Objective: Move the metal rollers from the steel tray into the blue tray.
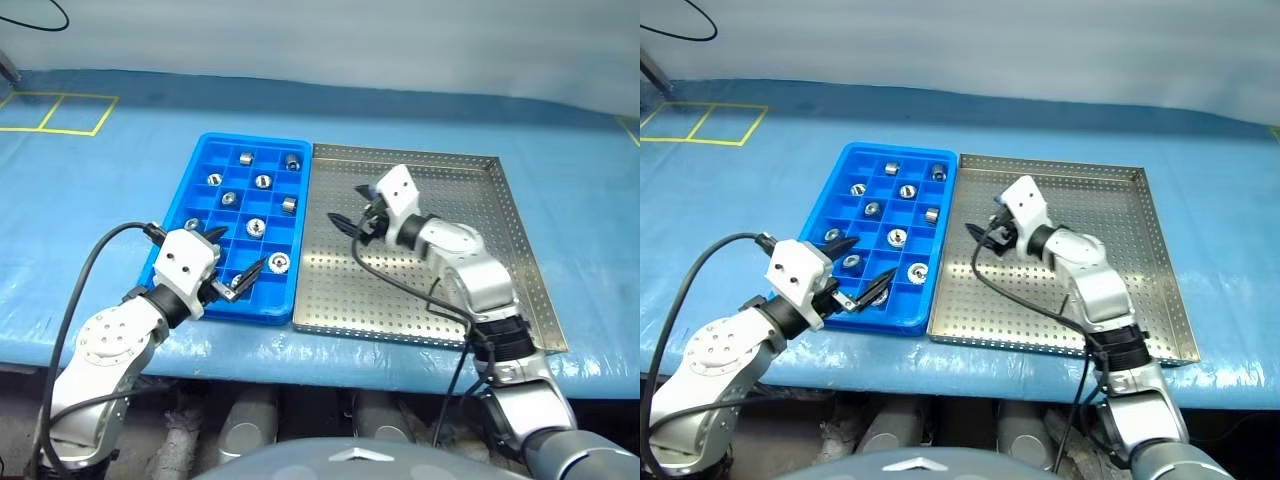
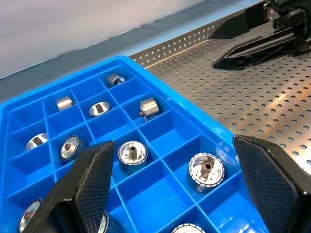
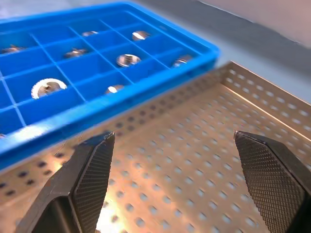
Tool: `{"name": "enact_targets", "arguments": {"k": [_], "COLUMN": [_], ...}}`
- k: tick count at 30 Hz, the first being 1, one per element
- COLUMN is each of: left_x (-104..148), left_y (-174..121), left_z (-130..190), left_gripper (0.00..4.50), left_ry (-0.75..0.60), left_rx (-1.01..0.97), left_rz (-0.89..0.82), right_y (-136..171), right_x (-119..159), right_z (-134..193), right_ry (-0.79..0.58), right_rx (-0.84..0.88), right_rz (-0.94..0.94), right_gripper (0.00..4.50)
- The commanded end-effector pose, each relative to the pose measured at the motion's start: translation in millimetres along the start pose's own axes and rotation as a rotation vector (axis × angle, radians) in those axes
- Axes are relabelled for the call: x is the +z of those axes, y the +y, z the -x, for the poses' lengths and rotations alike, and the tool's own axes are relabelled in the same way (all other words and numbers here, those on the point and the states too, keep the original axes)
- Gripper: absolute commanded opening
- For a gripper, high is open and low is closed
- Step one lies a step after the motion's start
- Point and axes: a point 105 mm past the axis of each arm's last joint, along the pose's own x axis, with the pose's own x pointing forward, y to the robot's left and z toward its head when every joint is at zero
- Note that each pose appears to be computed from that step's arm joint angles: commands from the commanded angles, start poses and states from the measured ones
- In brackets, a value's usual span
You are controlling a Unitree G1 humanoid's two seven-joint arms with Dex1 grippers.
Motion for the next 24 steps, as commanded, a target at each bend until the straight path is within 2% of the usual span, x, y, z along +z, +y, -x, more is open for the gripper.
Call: {"name": "enact_targets", "arguments": {"k": [1, 3, 8, 11, 24], "left_x": [11.8, 12.6, 21.0, 26.1, 23.9], "left_y": [-1.5, -3.4, 0.2, 6.0, 8.2], "left_z": [-10.4, -19.3, -33.2, -35.9, -38.0], "left_gripper": [4.22, 4.22, 4.22, 4.22, 4.22], "left_ry": [-0.067, -0.075, -0.119, -0.151, -0.158], "left_rx": [-0.065, -0.104, -0.132, -0.114, -0.084], "left_rz": [-0.01, -0.011, -0.02, -0.013, -0.015], "right_y": [-9.3, -10.9, 3.7, 18.0, 23.1], "right_x": [10.6, 5.5, 13.6, 12.9, 13.5], "right_z": [24.3, 35.3, 50.8, 54.5, 52.0], "right_ry": [-0.042, -0.03, -0.111, -0.115, -0.12], "right_rx": [-0.006, -0.004, 0.044, 0.103, 0.118], "right_rz": [0.012, 0.008, 0.029, 0.038, 0.046], "right_gripper": [4.15, 4.5, 4.5, 4.5, 4.5]}}
